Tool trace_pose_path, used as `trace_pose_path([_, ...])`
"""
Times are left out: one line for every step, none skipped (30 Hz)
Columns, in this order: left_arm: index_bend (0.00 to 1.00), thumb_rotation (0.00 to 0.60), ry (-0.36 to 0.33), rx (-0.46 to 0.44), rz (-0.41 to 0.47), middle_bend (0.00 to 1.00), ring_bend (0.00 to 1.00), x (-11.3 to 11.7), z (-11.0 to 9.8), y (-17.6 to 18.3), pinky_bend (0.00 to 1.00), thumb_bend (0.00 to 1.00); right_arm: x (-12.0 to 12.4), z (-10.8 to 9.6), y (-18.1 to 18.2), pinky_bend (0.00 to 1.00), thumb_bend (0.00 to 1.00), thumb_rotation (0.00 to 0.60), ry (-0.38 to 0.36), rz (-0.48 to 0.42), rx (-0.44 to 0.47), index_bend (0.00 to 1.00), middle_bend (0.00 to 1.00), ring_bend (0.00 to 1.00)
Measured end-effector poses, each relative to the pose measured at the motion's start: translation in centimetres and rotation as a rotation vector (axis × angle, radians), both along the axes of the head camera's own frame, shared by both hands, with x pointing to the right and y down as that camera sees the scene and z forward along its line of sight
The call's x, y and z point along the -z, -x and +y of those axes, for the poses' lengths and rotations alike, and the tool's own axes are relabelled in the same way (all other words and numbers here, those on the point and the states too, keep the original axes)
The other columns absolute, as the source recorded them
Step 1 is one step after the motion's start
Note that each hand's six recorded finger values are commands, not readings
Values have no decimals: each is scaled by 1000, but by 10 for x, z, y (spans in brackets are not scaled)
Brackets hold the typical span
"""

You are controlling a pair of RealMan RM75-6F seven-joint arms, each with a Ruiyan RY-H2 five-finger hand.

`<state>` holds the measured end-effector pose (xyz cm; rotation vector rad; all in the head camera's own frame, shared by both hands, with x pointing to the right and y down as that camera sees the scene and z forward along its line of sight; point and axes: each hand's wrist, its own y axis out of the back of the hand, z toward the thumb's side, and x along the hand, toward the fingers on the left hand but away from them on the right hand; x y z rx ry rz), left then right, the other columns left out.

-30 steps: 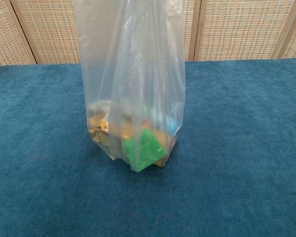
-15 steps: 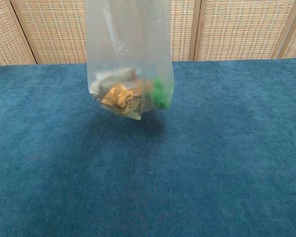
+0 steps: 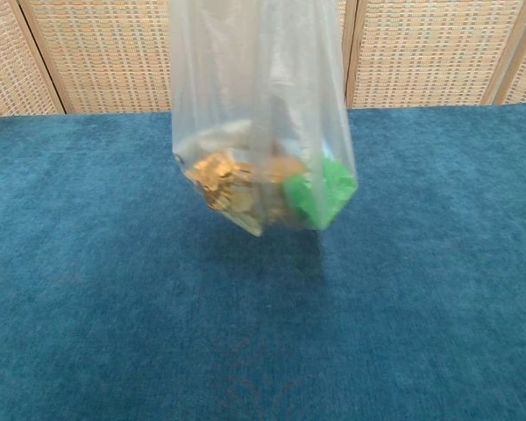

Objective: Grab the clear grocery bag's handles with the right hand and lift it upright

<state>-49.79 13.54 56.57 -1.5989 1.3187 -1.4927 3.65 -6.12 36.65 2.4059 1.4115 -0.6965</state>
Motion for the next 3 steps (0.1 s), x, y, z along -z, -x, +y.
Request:
trace_pose_path([0, 600, 0, 0, -1, 0, 0, 0, 0, 0, 0, 196, 0, 0, 1, 1000, 1000, 600, 1, 1, 2, 849, 851, 845])
trace_pose_path([0, 600, 0, 0, -1, 0, 0, 0, 0, 0, 0, 196, 0, 0, 1, 1000, 1000, 600, 1, 1, 5, 849, 851, 845])
trace_pose_path([0, 600, 0, 0, -2, 0, 0, 0, 0, 0, 0, 196, 0, 0, 2, 1000, 1000, 600, 1, -1, 7, 849, 851, 845])
